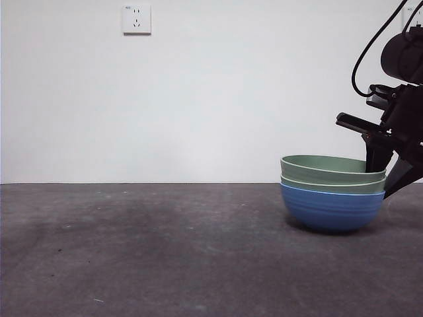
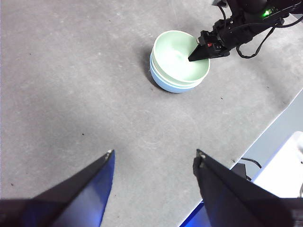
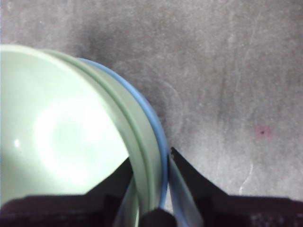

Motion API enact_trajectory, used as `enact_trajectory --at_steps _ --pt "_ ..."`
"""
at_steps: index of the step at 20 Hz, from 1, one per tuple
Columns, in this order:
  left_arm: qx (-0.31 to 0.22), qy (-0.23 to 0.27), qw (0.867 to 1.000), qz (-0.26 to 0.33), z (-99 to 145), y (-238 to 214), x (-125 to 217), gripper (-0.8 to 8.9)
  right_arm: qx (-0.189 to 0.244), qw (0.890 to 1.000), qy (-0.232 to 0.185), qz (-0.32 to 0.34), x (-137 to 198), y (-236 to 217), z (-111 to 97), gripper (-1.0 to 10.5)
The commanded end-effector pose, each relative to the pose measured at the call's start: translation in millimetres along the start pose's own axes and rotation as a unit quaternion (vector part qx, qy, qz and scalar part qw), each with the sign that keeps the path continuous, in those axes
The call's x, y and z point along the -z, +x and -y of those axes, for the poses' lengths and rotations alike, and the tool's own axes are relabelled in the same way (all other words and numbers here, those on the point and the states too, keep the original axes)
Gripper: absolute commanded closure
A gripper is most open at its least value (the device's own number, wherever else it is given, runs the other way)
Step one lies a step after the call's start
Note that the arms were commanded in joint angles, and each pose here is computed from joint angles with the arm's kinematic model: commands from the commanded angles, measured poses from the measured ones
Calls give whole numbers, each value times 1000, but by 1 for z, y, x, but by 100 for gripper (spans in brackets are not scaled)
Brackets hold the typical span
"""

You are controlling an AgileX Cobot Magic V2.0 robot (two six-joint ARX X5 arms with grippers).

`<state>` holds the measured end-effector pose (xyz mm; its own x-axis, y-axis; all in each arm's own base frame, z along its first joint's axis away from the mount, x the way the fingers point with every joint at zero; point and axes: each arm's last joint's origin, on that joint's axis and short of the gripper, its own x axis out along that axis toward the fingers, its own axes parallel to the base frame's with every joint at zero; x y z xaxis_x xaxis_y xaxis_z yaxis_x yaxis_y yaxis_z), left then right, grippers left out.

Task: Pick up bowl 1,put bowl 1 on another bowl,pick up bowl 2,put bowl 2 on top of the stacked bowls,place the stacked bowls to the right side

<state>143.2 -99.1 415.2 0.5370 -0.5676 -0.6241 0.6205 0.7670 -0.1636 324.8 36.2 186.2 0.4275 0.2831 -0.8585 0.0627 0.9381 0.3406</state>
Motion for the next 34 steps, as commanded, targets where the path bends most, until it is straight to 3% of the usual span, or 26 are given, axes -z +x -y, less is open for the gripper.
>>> enact_trajectory --at_steps 1,2,10,15,19,21,25,31,33,34 --pt "1 7 1000 2 0 0 0 530 15 1000 -5 -26 7 14 5 760" --pt "1 7 1000 2 0 0 0 530 13 1000 -5 -26 8 14 5 716" --pt "0 6 1000 -2 0 1 0 530 1 1000 -16 9 3 -4 -1 716" --pt "0 7 1000 -2 0 1 0 530 -17 996 -37 77 5 -61 -15 716" --pt "0 7 1000 -3 0 1 0 530 -52 990 -61 113 30 -128 -27 717" --pt "0 7 1000 -3 0 1 0 530 -81 987 -80 113 50 -157 -31 722" --pt "0 6 1000 -7 0 1 1 530 -79 986 -113 92 96 -197 -32 721" --pt "0 3 1000 -25 0 1 5 531 -67 988 -141 19 132 -211 -28 734" --pt "0 2 1000 -31 0 1 6 576 -65 987 -149 12 133 -211 -27 875" --pt "0 1 999 -33 0 1 6 679 -67 986 -155 11 133 -211 -27 943"
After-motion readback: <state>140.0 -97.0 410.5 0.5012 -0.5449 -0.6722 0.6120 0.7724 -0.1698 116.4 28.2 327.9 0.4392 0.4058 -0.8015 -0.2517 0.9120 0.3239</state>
